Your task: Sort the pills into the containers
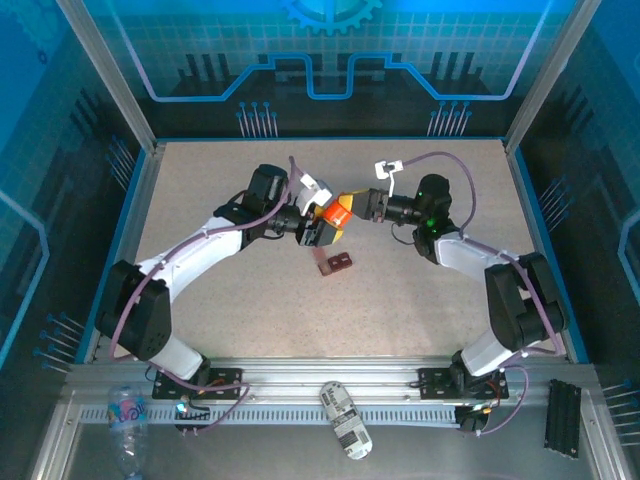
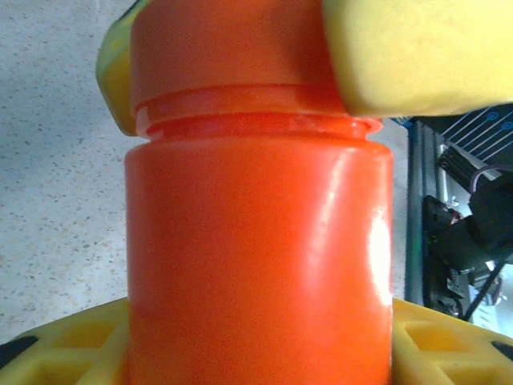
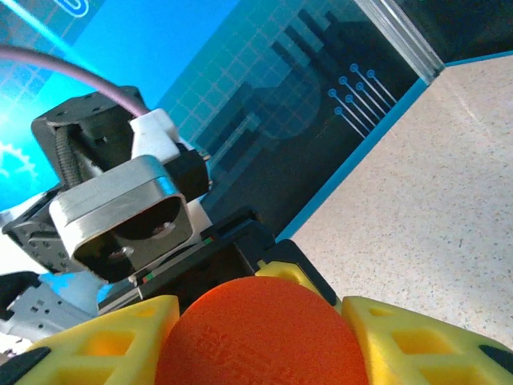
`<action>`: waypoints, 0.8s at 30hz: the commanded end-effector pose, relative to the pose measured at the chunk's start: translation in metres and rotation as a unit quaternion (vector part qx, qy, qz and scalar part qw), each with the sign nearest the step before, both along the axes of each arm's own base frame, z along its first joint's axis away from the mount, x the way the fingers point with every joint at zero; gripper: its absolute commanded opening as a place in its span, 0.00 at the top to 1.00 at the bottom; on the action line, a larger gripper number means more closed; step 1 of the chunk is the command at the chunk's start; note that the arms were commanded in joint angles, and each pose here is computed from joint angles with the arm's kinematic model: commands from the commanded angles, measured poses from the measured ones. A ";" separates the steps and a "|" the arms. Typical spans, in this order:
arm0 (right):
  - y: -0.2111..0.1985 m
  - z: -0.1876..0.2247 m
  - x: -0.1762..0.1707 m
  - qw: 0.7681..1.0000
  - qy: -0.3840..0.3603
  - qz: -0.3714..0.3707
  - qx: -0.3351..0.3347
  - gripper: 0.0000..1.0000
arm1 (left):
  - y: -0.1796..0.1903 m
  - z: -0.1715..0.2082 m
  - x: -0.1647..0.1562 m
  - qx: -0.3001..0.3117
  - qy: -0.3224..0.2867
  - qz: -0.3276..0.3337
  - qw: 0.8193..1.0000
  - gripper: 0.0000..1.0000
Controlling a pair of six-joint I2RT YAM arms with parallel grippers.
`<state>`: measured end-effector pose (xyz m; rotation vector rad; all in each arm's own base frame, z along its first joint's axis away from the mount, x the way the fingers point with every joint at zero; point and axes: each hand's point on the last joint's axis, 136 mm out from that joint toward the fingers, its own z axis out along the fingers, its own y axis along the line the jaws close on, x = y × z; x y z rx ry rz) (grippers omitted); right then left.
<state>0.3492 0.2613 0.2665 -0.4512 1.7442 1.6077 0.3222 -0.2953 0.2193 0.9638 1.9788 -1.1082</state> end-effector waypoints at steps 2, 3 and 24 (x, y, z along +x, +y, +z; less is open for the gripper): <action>-0.022 -0.002 0.022 0.998 -0.005 -0.061 0.011 0.64 | -0.005 0.019 -0.010 -0.037 0.007 -0.040 0.998 1.00; -0.023 -0.004 0.024 0.998 0.004 -0.067 0.011 0.58 | -0.005 0.018 -0.008 -0.036 0.006 -0.038 0.999 1.00; -0.063 -0.036 0.020 0.916 0.232 -0.319 -0.074 0.13 | 0.005 -0.024 0.032 0.122 -0.100 0.056 0.986 1.00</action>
